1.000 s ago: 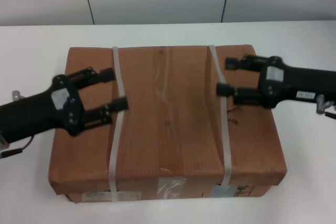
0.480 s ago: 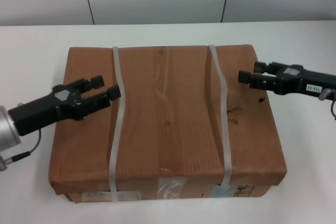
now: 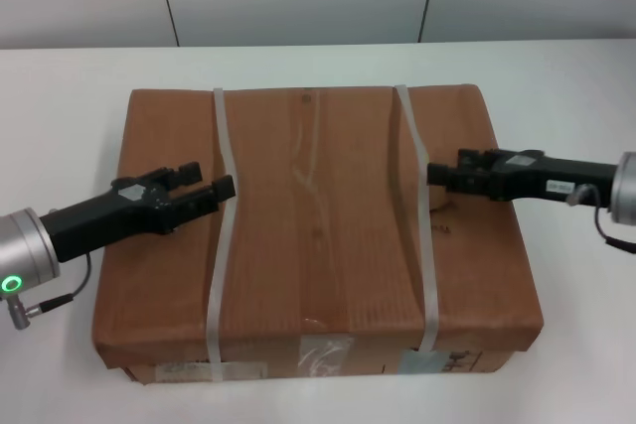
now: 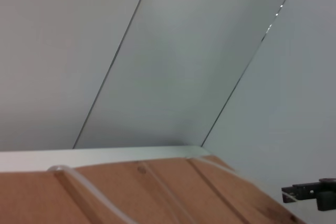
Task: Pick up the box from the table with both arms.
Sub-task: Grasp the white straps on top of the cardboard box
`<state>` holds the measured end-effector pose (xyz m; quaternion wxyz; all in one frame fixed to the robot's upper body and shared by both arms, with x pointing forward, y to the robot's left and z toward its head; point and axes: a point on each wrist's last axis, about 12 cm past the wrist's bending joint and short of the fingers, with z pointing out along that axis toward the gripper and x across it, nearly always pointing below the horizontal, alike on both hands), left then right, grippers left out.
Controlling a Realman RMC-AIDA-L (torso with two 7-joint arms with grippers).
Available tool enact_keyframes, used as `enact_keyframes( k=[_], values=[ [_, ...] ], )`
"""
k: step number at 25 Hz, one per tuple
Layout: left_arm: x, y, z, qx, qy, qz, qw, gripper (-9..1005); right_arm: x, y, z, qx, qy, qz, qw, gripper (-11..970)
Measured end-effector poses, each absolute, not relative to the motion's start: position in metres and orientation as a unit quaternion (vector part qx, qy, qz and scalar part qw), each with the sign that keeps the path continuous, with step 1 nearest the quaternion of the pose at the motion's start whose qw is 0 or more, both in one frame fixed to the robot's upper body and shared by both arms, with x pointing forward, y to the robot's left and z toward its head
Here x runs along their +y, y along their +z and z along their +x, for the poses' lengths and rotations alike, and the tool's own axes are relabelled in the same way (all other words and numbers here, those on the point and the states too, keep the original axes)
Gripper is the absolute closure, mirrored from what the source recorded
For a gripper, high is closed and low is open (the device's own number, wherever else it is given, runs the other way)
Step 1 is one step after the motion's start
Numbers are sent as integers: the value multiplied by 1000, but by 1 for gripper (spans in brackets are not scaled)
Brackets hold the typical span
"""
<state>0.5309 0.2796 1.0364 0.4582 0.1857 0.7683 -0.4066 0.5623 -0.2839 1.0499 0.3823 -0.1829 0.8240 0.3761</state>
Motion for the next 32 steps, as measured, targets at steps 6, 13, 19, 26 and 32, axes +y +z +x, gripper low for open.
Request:
enact_keyframes(
  k=[6,13,19,26,32],
  values=[
    [273,1030,534,784,-398,186,438,282,-268,1044,563,832,374,-190,364,125],
    [266,1028,539,795,-394,192,419,291,-251,1042,566,832,383,-197,350,125],
    [261,1028,543,804,-395,195,400,299,-229,1038,568,833,384,-215,335,125],
    [248,1029,548,806,-402,216,376,308,-218,1037,569,833,385,-230,323,132],
    [241,1031,550,802,-410,226,372,316,-213,1039,571,829,385,-241,326,138]
  ],
)
